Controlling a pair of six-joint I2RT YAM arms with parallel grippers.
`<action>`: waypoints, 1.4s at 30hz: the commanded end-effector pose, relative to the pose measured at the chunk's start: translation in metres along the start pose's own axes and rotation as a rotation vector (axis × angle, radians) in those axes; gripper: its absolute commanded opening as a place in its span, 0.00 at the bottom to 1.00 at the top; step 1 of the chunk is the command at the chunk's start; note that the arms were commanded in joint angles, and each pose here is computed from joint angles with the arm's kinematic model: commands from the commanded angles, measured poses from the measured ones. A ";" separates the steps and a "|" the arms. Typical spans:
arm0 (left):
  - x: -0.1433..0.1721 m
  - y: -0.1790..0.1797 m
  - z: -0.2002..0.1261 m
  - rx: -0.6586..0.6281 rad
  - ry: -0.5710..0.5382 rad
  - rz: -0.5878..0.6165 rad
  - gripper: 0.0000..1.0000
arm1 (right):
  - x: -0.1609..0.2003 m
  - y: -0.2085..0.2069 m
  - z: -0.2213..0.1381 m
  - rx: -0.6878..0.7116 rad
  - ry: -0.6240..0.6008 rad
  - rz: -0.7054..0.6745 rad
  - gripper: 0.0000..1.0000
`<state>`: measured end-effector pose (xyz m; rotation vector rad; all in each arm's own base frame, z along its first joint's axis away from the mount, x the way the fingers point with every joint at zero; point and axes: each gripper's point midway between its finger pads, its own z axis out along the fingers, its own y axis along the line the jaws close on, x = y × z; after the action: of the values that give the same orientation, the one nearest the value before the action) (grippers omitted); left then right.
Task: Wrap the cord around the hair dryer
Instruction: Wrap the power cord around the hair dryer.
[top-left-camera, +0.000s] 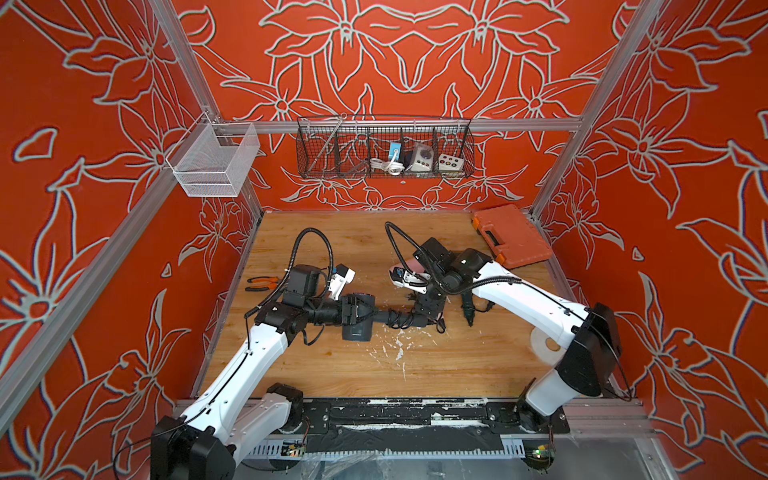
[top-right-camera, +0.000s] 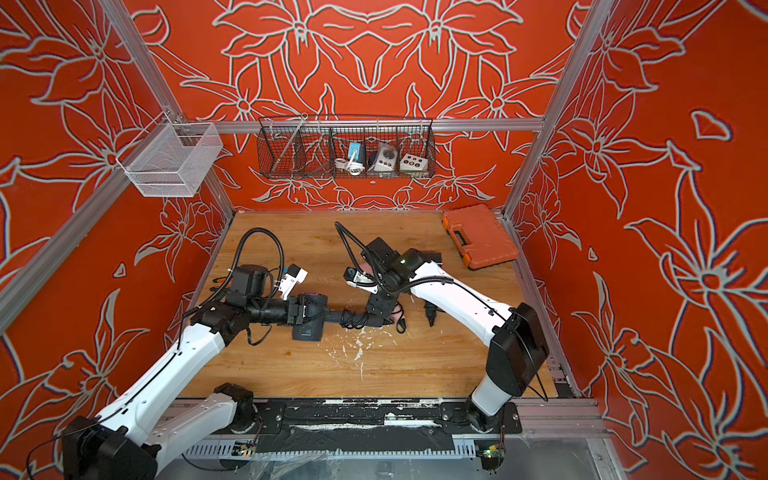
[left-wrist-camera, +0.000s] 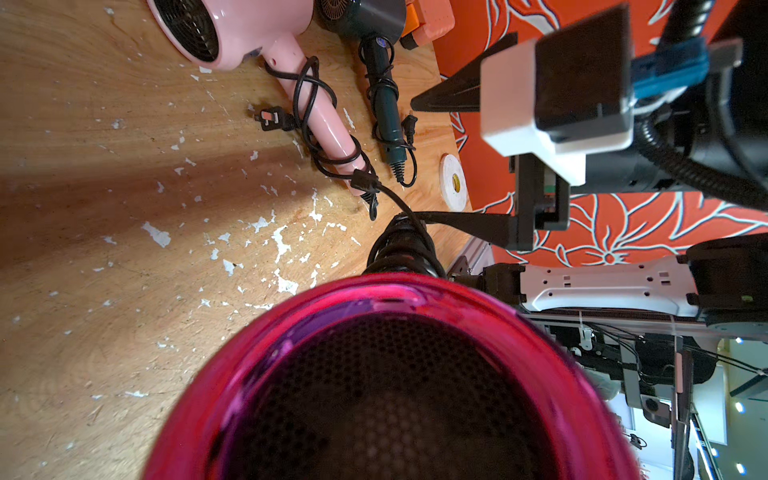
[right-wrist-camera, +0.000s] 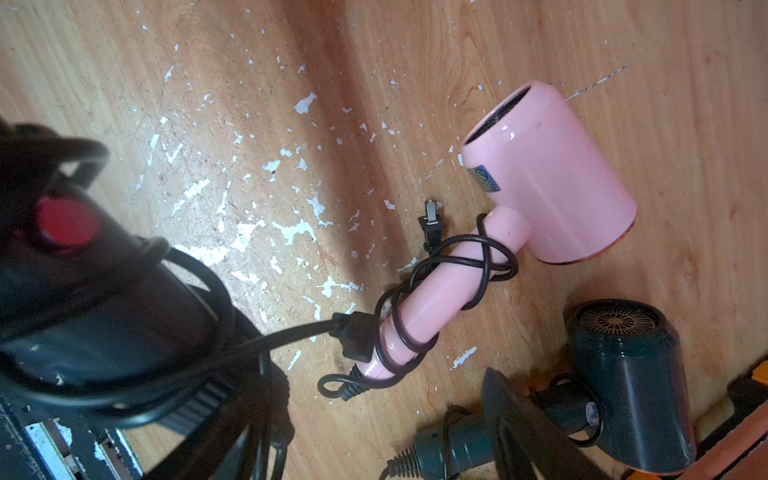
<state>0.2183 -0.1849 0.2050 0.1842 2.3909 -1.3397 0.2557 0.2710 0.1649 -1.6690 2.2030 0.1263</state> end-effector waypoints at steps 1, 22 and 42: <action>-0.012 -0.021 -0.009 0.058 -0.042 0.073 0.00 | 0.010 0.007 -0.013 -0.005 0.020 0.004 0.85; -0.014 -0.034 -0.017 0.082 -0.063 0.093 0.00 | -0.012 0.059 -0.053 -0.214 -0.280 -0.023 0.97; -0.019 -0.043 -0.023 0.095 -0.084 0.113 0.00 | -0.037 0.099 -0.008 -0.406 -0.321 -0.073 0.98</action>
<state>0.2155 -0.1838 0.2248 0.2022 2.3319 -1.3507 0.1835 0.3182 0.1634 -1.7460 2.0107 0.6924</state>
